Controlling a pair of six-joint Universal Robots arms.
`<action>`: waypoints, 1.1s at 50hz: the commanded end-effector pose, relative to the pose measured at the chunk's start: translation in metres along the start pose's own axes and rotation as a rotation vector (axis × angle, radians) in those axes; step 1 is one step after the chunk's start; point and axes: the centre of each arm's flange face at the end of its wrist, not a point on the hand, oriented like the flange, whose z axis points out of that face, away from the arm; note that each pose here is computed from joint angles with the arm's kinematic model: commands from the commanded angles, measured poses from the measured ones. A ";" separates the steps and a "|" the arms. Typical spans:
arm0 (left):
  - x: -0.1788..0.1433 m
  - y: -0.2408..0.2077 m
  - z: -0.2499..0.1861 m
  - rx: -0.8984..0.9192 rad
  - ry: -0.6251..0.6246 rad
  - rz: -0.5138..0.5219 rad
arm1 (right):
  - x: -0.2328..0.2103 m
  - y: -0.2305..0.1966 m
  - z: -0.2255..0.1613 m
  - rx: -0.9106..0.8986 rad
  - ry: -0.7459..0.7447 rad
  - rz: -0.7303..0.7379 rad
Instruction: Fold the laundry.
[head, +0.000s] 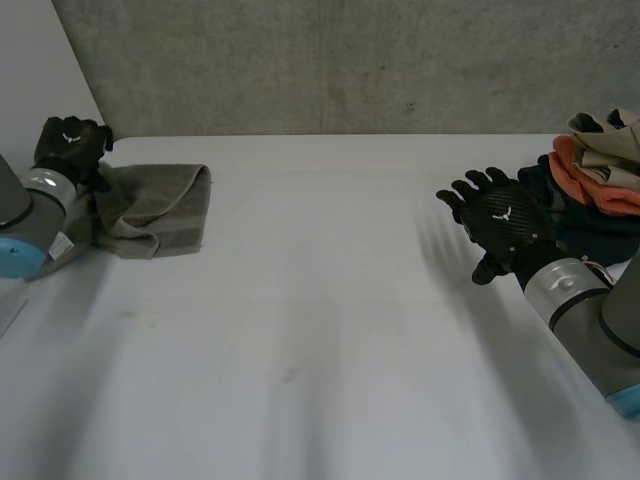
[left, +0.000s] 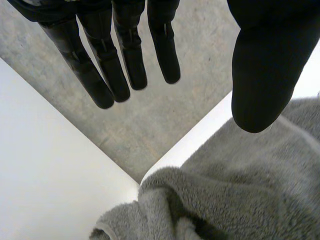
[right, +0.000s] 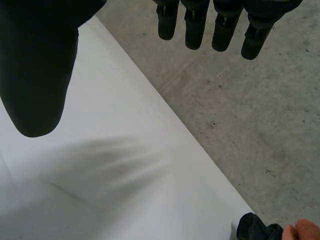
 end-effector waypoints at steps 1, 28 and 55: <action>-0.004 -0.020 -0.024 -0.047 0.024 -0.022 | 0.006 0.001 0.000 -0.005 0.015 0.011; 0.014 0.049 -0.021 -0.220 0.153 -0.011 | 0.000 0.004 -0.003 -0.018 0.000 0.019; 0.036 -0.230 -0.083 0.335 0.128 -0.369 | 0.023 0.001 -0.006 -0.018 0.080 0.059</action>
